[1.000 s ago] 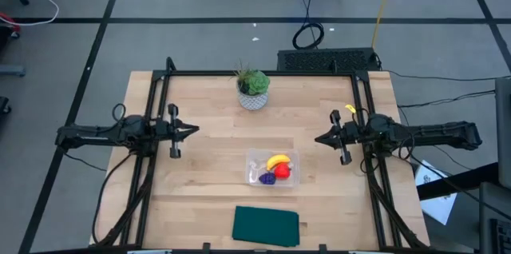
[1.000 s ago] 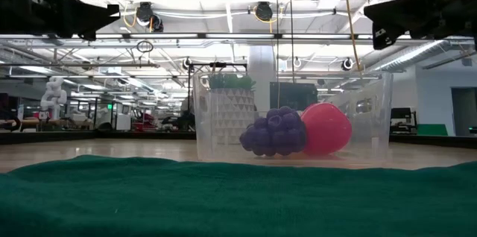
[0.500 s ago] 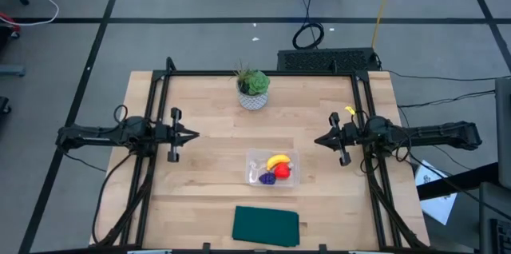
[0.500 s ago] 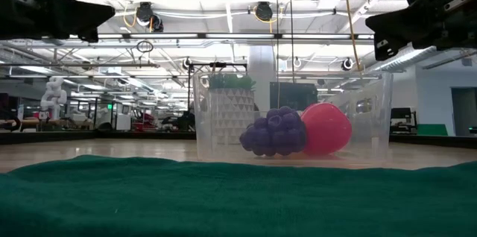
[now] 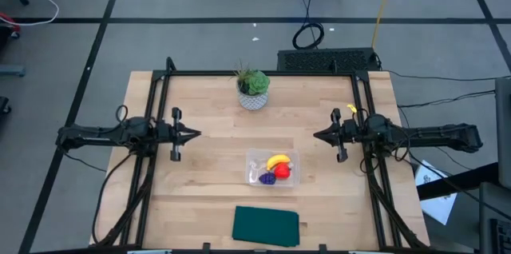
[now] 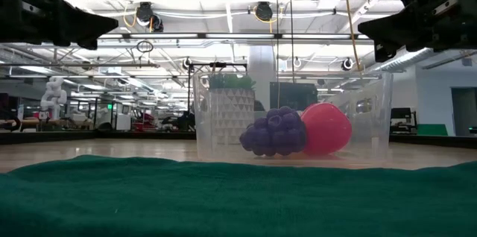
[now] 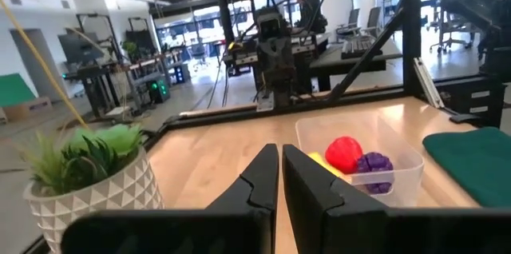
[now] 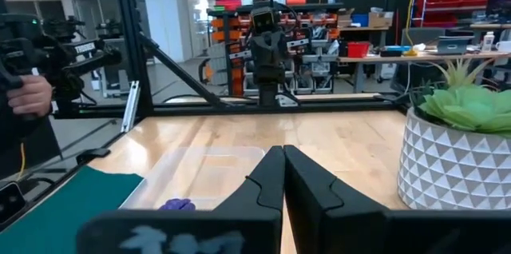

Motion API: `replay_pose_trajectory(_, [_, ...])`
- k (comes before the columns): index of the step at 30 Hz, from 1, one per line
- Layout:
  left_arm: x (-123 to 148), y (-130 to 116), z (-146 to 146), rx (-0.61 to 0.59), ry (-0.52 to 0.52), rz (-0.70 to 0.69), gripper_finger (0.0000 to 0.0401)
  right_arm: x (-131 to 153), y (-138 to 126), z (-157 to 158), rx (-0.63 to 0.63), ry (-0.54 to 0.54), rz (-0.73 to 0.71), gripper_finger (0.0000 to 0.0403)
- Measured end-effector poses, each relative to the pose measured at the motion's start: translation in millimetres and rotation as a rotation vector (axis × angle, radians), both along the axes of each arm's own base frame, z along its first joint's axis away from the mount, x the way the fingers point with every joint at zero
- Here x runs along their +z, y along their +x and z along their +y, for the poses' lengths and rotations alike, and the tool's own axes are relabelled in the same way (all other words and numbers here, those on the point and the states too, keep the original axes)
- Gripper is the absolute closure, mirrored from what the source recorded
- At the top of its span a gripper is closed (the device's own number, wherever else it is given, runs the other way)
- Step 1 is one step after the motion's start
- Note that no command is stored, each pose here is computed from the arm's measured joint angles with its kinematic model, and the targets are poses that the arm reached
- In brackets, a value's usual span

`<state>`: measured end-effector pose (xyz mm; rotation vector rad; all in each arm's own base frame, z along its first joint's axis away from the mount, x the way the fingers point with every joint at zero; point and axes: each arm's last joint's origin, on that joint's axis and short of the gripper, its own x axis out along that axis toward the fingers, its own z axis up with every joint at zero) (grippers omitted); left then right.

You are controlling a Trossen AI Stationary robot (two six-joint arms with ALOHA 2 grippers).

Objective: Pick and placing Produce into tupperware
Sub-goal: Return to Home Position

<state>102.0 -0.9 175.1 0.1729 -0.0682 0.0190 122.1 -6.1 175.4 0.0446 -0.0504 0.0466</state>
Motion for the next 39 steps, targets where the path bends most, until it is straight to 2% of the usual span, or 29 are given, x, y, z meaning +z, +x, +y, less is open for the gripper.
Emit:
replay_pose_trajectory(9, [-6, 0, 1, 0.049, -0.006, 0.057, 0.0375, 1, 0, -1, -0.005, -0.014, -0.017, 0.0403])
replay_pose_trajectory(22, [-11, 0, 2, 0.066, -0.029, 0.105, 0.0375, -5, 0, 0, 0.001, -0.005, 0.042, 0.0403])
replay_pose_trajectory(33, [-12, 0, 1, 0.040, -0.044, 0.113, 0.0375, -7, 0, 0, 0.002, -0.004, 0.067, 0.0403])
replay_pose_trajectory(39, [-13, 0, -1, -0.034, -0.024, 0.126, 0.0375, -4, 0, 0, 0.006, 0.005, 0.042, 0.0403])
